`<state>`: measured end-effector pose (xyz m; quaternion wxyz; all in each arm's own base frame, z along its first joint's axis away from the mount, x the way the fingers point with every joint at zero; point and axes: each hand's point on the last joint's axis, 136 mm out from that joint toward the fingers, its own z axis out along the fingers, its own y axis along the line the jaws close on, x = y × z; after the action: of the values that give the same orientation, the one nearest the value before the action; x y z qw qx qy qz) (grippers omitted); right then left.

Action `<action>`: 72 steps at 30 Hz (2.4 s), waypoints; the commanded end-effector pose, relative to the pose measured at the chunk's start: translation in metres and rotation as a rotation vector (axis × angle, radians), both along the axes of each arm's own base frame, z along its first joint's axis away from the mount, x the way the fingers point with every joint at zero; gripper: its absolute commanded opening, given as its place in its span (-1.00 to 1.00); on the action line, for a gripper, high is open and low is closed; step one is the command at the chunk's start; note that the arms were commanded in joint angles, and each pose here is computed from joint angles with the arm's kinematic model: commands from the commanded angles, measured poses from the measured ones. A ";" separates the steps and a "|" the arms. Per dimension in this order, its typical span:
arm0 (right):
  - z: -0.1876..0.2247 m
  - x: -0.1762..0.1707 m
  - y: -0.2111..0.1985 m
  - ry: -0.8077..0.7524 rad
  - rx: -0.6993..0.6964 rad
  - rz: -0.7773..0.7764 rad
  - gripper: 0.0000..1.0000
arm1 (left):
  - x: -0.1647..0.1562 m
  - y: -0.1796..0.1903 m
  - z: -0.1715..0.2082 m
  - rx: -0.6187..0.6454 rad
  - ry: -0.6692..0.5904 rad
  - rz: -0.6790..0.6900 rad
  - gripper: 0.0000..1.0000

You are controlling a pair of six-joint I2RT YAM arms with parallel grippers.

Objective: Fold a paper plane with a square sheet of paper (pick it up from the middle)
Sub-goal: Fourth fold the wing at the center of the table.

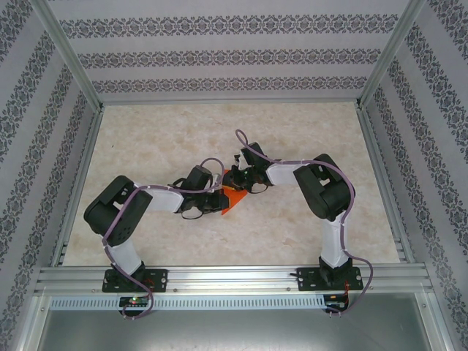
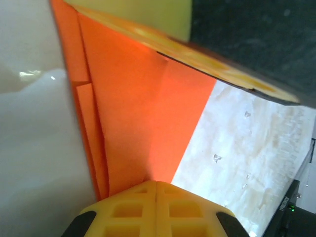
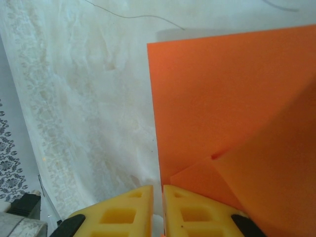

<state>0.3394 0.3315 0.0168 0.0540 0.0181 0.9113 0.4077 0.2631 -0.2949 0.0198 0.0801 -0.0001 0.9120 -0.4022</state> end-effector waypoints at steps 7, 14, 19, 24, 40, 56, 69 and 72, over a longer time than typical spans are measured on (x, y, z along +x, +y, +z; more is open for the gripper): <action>-0.045 -0.015 -0.022 0.075 -0.146 -0.024 -0.72 | -0.032 -0.004 -0.023 -0.035 0.089 -0.067 -0.91; -0.049 -0.014 -0.025 0.081 -0.159 -0.030 -0.73 | -0.047 0.003 -0.027 -0.001 0.125 -0.069 -0.92; -0.049 -0.014 -0.025 0.080 -0.161 -0.031 -0.72 | -0.065 0.011 -0.029 -0.002 0.158 -0.076 -0.93; -0.050 -0.015 -0.026 0.083 -0.162 -0.040 -0.72 | -0.078 0.018 -0.027 0.003 0.183 -0.099 -0.93; -0.043 -0.019 -0.025 0.079 -0.121 -0.152 -0.73 | -0.014 0.022 0.062 -0.060 -0.103 0.057 -0.91; -0.031 -0.030 -0.014 0.080 -0.066 -0.290 -0.72 | 0.017 -0.007 0.041 -0.098 -0.096 0.024 -0.89; -0.019 -0.021 -0.014 0.054 -0.055 -0.269 -0.69 | -0.006 0.023 -0.024 0.086 0.035 0.059 -0.97; -0.009 -0.015 -0.013 0.027 -0.039 -0.253 -0.67 | -0.017 0.029 -0.038 0.103 0.085 0.067 -0.98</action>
<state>0.3309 0.3311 0.0194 0.1066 0.1394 0.8942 0.4118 0.2676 -0.2861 0.0178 0.0966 -0.0202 0.9144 -0.3925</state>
